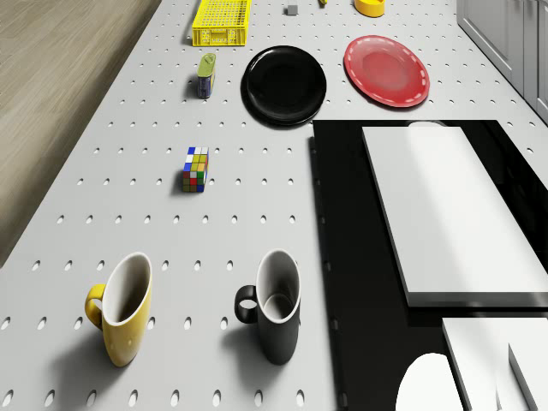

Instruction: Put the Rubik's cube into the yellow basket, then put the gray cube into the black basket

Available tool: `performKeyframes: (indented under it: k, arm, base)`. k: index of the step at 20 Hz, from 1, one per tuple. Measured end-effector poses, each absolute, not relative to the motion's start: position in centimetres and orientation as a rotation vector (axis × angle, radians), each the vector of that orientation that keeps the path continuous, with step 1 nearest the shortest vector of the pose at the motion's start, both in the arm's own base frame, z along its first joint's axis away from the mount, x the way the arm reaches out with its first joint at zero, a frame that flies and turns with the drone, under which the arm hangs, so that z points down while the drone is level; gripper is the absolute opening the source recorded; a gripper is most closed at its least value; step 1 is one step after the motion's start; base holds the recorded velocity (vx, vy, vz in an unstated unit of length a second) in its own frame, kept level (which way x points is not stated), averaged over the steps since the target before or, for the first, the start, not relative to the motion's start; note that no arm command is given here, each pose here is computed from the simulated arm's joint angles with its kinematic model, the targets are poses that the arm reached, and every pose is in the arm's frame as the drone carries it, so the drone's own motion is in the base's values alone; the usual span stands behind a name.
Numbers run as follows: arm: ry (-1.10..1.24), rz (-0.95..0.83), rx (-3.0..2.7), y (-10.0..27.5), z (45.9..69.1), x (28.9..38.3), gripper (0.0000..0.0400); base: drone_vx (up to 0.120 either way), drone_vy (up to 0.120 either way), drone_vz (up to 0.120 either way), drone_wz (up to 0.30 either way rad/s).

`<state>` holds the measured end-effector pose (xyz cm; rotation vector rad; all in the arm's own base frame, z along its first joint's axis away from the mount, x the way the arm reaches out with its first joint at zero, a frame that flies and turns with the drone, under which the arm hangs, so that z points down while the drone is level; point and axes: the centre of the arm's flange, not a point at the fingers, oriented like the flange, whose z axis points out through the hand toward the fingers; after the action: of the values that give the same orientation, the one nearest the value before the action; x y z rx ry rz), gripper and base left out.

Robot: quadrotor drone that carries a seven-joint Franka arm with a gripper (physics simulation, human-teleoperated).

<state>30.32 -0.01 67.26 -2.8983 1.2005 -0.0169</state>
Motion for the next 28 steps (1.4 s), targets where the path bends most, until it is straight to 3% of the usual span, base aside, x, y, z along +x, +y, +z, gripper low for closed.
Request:
performKeyframes:
  k: [8, 24, 28]
  arm:
    - [1.200, -0.026, -2.896, 0.0, 68.8, 30.42, 0.0400]
    - [1.198, -0.044, -2.893, 0.0, 69.1, 30.33, 0.0400]
    - [1.198, -0.050, -2.893, 0.0, 69.1, 30.30, 0.0400]
  base:
    - [0.000, 0.120, 0.000, 0.000]
    - [0.000, 0.120, 0.000, 0.000]
    - [0.120, 0.120, 0.000, 0.000]
